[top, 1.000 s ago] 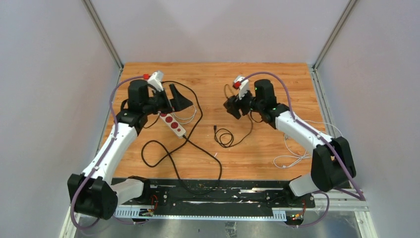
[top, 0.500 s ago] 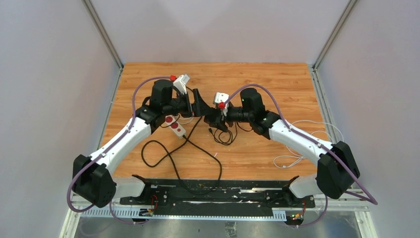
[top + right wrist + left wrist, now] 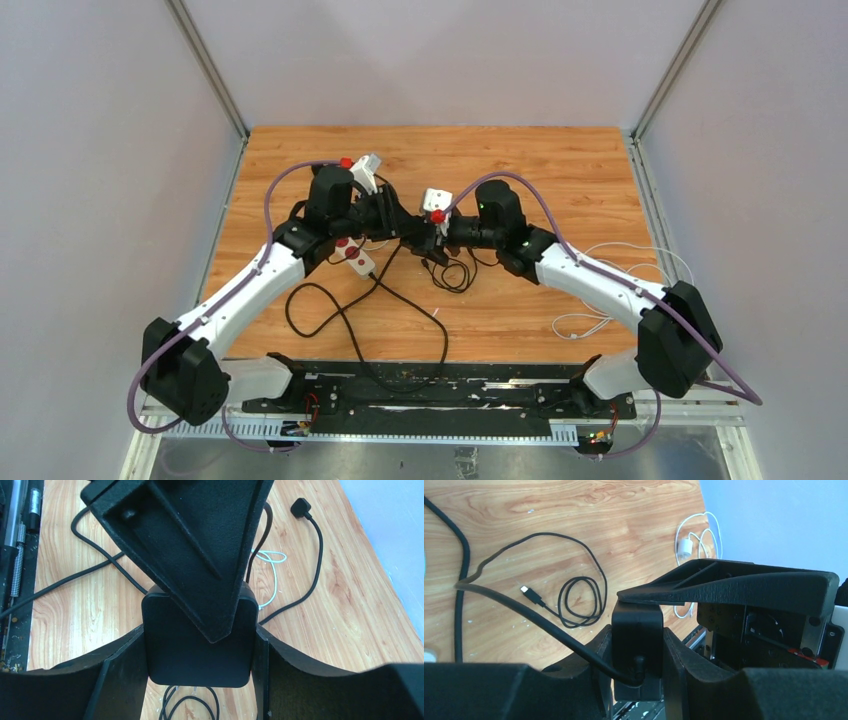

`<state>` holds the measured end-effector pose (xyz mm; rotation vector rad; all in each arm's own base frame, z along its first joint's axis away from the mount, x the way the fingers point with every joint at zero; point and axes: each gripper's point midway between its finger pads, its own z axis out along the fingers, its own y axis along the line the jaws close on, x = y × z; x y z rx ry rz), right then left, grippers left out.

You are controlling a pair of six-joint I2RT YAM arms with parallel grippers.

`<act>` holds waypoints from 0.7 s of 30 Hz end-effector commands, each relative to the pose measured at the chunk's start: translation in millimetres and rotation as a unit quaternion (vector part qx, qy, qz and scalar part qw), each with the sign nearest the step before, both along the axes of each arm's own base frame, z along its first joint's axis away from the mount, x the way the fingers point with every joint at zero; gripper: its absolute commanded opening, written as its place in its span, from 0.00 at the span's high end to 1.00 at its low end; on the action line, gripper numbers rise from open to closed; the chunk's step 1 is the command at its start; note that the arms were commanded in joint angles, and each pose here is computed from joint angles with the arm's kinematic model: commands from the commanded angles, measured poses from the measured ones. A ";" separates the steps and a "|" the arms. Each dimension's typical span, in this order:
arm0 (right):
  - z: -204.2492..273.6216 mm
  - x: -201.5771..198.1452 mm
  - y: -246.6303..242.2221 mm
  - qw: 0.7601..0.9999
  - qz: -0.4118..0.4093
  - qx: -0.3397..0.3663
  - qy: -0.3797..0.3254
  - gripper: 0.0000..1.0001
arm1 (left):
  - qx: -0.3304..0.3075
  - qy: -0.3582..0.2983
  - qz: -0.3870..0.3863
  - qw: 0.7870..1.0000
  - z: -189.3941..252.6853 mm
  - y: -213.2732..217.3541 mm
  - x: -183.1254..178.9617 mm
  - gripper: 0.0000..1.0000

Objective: Insert the plug

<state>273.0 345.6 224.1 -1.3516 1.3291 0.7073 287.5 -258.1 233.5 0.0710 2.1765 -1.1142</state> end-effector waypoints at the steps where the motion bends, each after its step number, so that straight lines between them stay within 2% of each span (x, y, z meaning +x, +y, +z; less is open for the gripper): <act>1: 36.8 7.2 7.8 0.998 -0.020 0.049 -0.024 0.28 | 0.066 -0.019 0.068 0.995 -2.2 31.1 4.8 1.00; 3: 38.0 7.4 4.6 0.998 -0.032 0.051 -0.016 0.04 | 0.106 -0.031 0.121 0.987 -1.1 54.7 10.7 1.00; 4: 37.6 8.6 1.6 0.998 -0.043 0.049 -0.012 0.00 | 0.128 -0.035 0.145 0.981 -1.0 67.0 12.5 1.00; 7: 35.5 17.8 -15.3 0.993 -0.108 0.049 -0.002 0.00 | 0.199 -0.039 0.239 0.949 -3.4 113.0 16.5 1.00; 8: 35.5 22.7 -23.5 0.989 -0.138 0.051 0.000 0.00 | 0.228 -0.035 0.283 0.931 -6.1 133.9 16.6 1.00; 11: 33.1 44.1 -62.1 0.962 -0.267 0.054 -0.003 0.00 | 0.288 -0.003 0.355 0.890 -19.8 177.0 8.3 1.00; 13: 32.6 60.3 -101.4 0.926 -0.373 0.055 -0.013 0.00 | 0.303 0.027 0.386 0.871 -31.0 200.1 1.9 1.00; 16: 37.0 67.7 -143.5 0.887 -0.455 0.075 -0.011 0.00 | 0.285 0.065 0.422 0.858 -42.4 223.9 -1.2 1.00; 19: 37.1 72.0 -169.7 0.869 -0.486 0.089 -0.007 0.00 | 0.301 0.061 0.466 0.830 -40.0 246.9 -0.3 1.00; 21: 36.4 74.9 -182.4 0.862 -0.499 0.093 -0.006 0.00 | 0.322 0.064 0.500 0.802 -38.5 265.8 -0.6 1.00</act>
